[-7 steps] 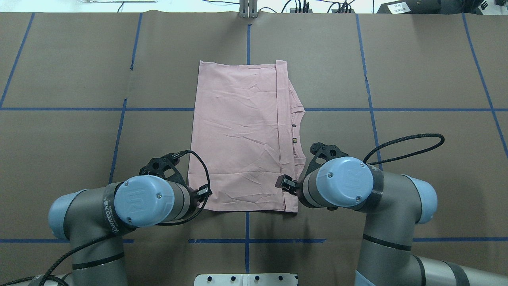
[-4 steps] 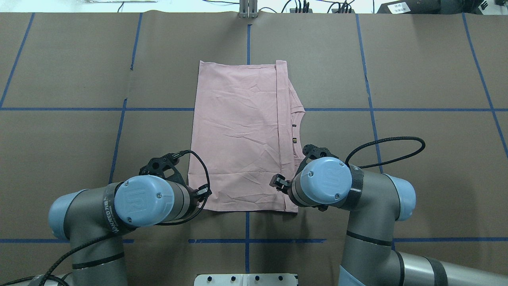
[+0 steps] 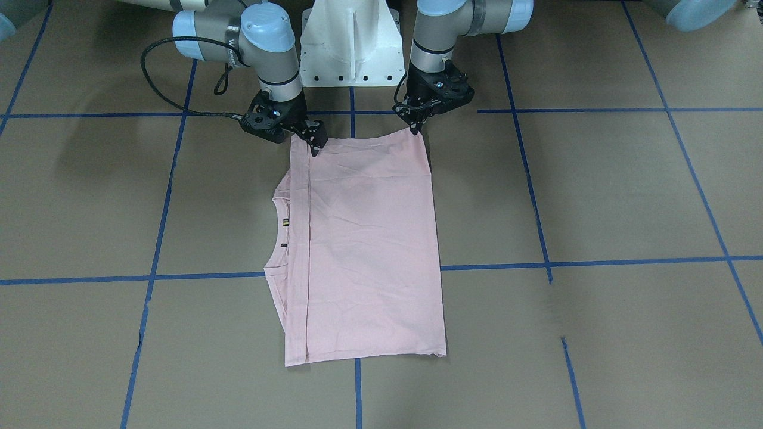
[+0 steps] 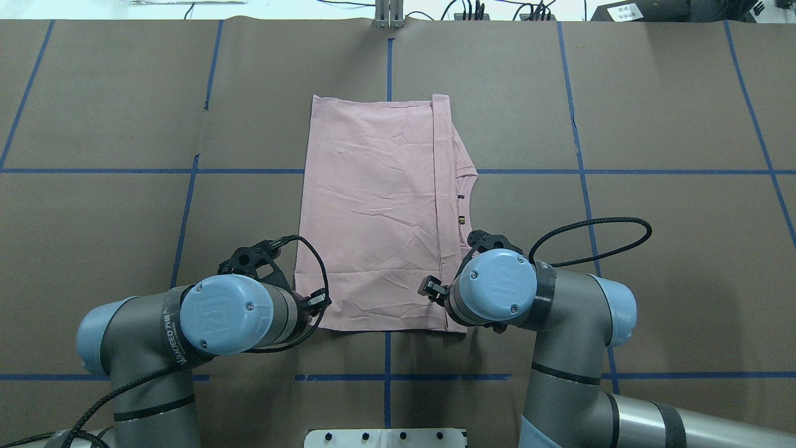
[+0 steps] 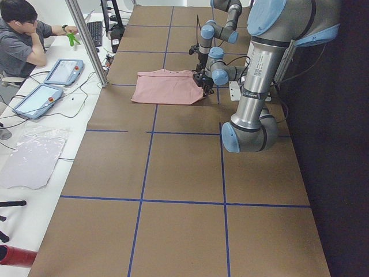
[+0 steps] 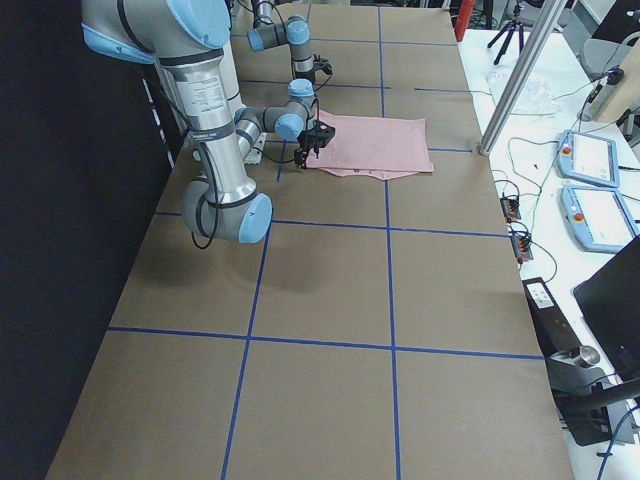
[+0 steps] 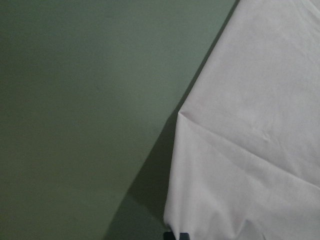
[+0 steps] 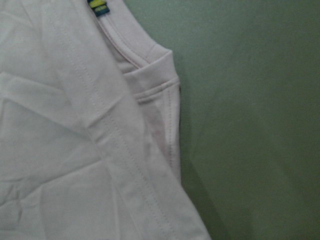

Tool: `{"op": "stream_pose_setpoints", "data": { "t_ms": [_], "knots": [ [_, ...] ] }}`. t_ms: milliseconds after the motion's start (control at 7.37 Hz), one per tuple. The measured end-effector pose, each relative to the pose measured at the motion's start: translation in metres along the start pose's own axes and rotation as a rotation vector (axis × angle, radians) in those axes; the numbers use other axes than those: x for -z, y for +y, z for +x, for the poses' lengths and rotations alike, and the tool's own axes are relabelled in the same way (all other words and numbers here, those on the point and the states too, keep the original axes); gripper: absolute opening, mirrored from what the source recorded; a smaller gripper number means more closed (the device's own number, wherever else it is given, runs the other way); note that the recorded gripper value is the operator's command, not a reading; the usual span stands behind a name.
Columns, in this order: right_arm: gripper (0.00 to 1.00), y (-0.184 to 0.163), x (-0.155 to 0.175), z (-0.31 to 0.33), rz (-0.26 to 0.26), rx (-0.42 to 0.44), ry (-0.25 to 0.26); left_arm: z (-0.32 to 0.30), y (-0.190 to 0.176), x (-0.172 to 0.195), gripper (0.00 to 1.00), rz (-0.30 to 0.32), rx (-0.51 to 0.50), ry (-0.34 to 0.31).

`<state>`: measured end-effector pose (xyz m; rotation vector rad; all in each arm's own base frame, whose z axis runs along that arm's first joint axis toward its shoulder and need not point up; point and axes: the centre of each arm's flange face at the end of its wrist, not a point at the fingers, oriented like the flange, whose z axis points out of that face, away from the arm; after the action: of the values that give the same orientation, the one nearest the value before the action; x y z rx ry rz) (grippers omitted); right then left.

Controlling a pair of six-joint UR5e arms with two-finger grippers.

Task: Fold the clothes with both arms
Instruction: 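Grasp the two near corners of the shirt with both grippers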

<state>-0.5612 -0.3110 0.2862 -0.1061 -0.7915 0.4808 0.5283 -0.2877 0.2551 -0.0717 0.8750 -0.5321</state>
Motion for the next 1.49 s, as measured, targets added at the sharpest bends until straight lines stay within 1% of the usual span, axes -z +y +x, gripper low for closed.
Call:
{"op": "stream_pose_setpoints", "data": {
  "t_ms": [136,272,407,543,679,815,1222,1493],
  "knots": [
    [0.90,0.003,-0.004,-0.002,-0.002,0.003,0.005,0.000,0.000,0.000,0.00,0.000,0.000,0.000],
    [0.67,0.006,-0.008,-0.002,-0.004,0.006,0.012,0.000,0.000,0.000,0.00,0.000,0.000,0.001],
    [0.42,0.008,-0.010,-0.002,-0.005,0.008,0.016,0.000,0.000,0.001,0.00,0.000,0.000,0.001],
    [0.21,0.009,-0.010,-0.002,-0.006,0.009,0.016,0.000,0.000,0.001,0.00,0.000,0.000,0.001],
    [0.06,0.009,-0.010,-0.002,-0.007,0.010,0.016,0.000,0.000,0.001,0.00,0.000,0.000,0.001],
    [0.00,0.009,-0.009,-0.002,-0.008,0.011,0.014,0.000,0.000,0.000,0.00,0.000,0.000,0.000],
    [0.00,0.010,-0.007,-0.003,-0.009,0.016,0.010,-0.001,0.000,-0.002,0.00,0.002,-0.001,-0.004],
    [0.00,0.011,0.005,-0.005,-0.012,0.016,-0.012,0.000,0.001,0.000,0.00,-0.002,-0.004,0.000]
  ]
}}
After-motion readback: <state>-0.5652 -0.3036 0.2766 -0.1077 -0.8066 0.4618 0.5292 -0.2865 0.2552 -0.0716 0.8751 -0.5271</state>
